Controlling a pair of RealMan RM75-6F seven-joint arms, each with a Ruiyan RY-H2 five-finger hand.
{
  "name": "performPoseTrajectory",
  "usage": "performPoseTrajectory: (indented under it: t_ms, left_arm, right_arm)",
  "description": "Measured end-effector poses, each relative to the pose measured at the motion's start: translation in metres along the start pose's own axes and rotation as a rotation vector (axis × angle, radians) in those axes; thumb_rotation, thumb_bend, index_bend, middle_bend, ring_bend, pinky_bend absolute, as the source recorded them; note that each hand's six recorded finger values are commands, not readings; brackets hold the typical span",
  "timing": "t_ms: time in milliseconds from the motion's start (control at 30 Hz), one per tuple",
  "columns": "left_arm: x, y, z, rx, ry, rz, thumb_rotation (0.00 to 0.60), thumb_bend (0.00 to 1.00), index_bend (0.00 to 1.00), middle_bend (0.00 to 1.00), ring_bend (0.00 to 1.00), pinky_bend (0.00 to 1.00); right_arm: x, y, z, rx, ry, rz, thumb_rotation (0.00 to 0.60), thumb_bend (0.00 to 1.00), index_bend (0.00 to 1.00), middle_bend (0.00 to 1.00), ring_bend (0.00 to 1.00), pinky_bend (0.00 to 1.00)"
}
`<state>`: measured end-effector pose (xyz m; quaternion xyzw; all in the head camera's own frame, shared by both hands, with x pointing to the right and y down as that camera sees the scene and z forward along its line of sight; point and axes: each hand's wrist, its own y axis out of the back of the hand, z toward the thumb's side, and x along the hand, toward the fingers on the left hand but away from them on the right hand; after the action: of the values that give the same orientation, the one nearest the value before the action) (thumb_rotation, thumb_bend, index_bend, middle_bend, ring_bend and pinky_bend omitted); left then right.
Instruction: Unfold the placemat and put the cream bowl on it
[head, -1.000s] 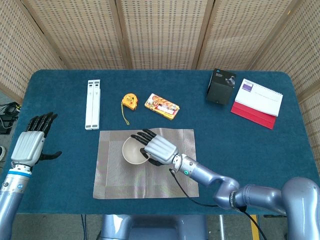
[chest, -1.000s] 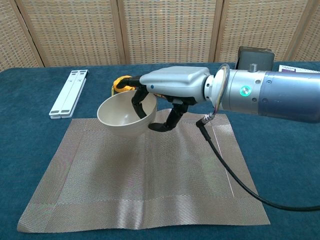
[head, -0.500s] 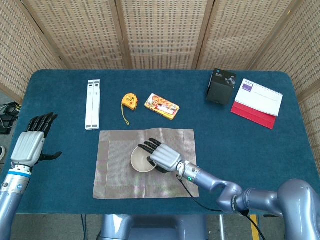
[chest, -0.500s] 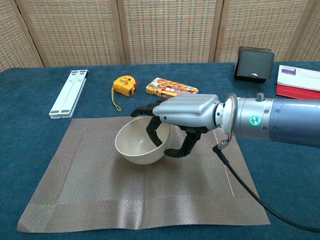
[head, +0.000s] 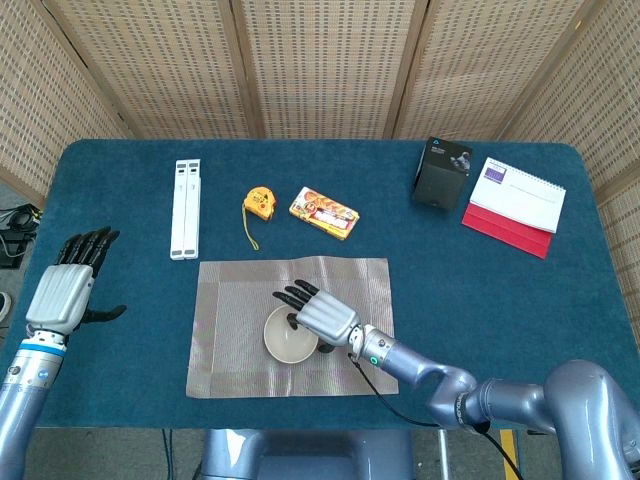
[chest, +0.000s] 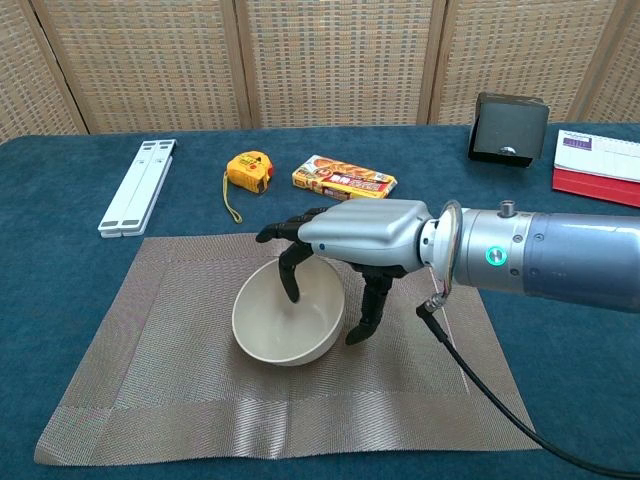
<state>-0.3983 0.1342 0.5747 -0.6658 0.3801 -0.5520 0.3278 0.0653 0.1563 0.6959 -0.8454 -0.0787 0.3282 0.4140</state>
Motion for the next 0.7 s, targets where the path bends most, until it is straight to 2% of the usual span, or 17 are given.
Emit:
performPoseTrajectory:
  t_ms: [133,400,600,700]
  left_arm:
    - [0.000,0.001,0.000,-0.003,-0.003,0.003,0.600,0.00,0.00,0.00,0.00,0.00]
    - [-0.002,0.002,0.002,-0.003,-0.013,0.006,0.600,0.00,0.00,0.00,0.00,0.00]
    - [-0.007,0.005,0.003,0.008,-0.021,0.027,0.600,0.00,0.00,0.00,0.00,0.00]
    - [-0.012,0.005,0.001,0.015,-0.019,0.041,0.600,0.00,0.00,0.00,0.00,0.00]
  right_arm:
    - [0.005,0.005,-0.003,-0.012,-0.019,-0.017,0.600,0.00,0.00,0.00,0.00,0.00]
    - [0.047,0.034,-0.018,0.012,-0.045,-0.062,0.600,0.00,0.00,0.00,0.00,0.00]
    - [0.111,0.060,-0.055,0.163,-0.148,-0.109,0.600,0.00,0.00,0.00,0.00,0.00]
    - [0.154,0.069,-0.081,0.239,-0.247,-0.147,0.600,0.00,0.00,0.00,0.00,0.00]
